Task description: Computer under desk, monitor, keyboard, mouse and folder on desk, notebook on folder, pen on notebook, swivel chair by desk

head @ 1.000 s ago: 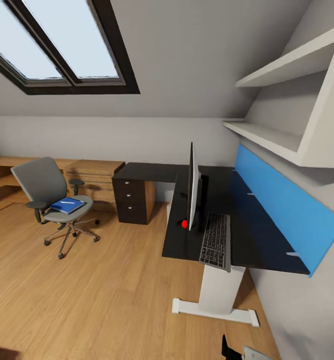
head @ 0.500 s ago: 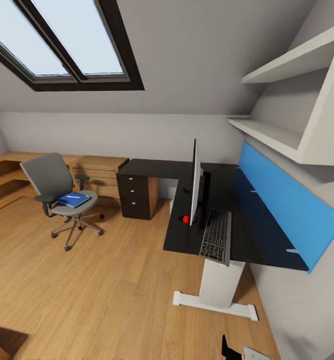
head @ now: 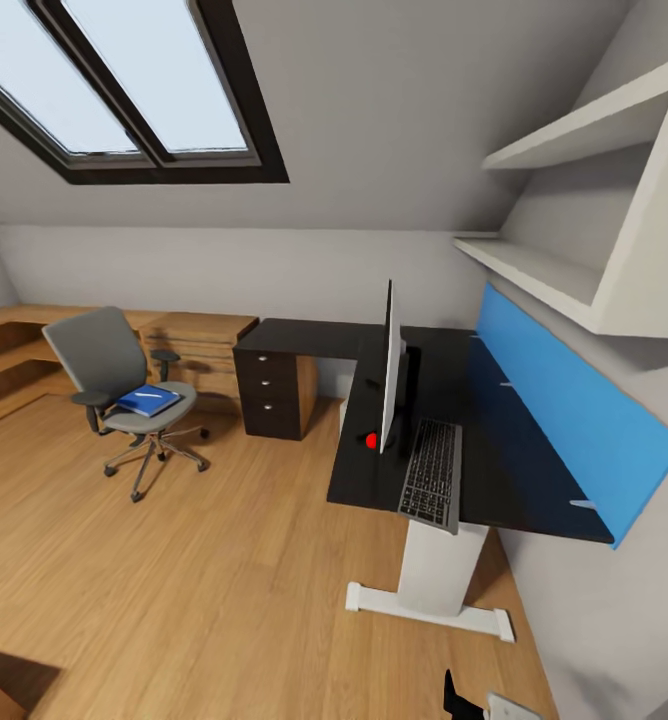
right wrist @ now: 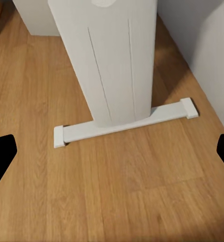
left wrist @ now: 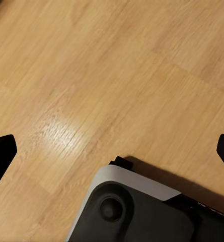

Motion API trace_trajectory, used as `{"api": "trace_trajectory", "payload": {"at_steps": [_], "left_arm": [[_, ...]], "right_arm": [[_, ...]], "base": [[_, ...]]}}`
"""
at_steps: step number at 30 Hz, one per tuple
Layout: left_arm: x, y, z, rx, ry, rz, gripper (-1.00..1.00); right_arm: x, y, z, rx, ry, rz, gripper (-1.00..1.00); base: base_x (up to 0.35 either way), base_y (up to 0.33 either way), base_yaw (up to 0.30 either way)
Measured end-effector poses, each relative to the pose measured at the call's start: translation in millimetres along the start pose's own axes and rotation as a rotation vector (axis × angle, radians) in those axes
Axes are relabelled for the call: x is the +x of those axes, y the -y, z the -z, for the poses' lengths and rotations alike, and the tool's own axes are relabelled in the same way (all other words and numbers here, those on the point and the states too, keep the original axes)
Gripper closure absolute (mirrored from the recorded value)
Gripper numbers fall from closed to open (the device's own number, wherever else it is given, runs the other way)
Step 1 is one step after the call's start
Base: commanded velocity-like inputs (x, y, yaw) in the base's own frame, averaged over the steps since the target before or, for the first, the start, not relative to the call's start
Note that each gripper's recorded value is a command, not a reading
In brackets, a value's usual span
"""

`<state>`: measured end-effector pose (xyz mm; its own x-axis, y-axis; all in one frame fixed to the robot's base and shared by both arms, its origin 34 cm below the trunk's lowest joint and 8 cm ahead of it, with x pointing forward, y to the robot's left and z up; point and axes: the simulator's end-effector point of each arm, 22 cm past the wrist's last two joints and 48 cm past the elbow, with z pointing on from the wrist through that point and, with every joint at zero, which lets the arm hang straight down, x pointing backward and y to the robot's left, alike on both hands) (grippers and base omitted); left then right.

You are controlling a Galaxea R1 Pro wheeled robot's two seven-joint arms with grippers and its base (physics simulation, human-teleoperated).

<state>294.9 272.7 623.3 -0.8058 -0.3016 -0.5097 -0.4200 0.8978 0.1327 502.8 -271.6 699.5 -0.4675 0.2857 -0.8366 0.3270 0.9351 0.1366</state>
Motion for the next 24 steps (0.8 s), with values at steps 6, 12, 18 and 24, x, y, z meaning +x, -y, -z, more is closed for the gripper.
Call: {"api": "trace_trajectory", "payload": {"at_steps": [6,12,18,24], "left_arm": [[-1,-2,5.7,0.000,0.000,0.000,-1.00],[-3,-4,11.3,-0.003,0.000,0.000,-1.00],[-5,-5,16.6,-0.004,0.002,0.001,-1.00],[-6,-7,21.7,-0.002,0.002,0.000,-1.00]], "right_arm": [[-4,-1,4.8,-0.001,0.000,0.000,-1.00],[-8,0,9.1,-0.001,0.000,0.000,-1.00],[-13,0,13.3,-0.002,0.004,0.002,-1.00],[-17,0,17.6,-0.002,0.006,0.001,-1.00]], "base": [[0.000,0.000,0.000],[0.000,0.000,-0.062],[0.000,0.000,-0.231],[0.000,0.000,-0.251]]}}
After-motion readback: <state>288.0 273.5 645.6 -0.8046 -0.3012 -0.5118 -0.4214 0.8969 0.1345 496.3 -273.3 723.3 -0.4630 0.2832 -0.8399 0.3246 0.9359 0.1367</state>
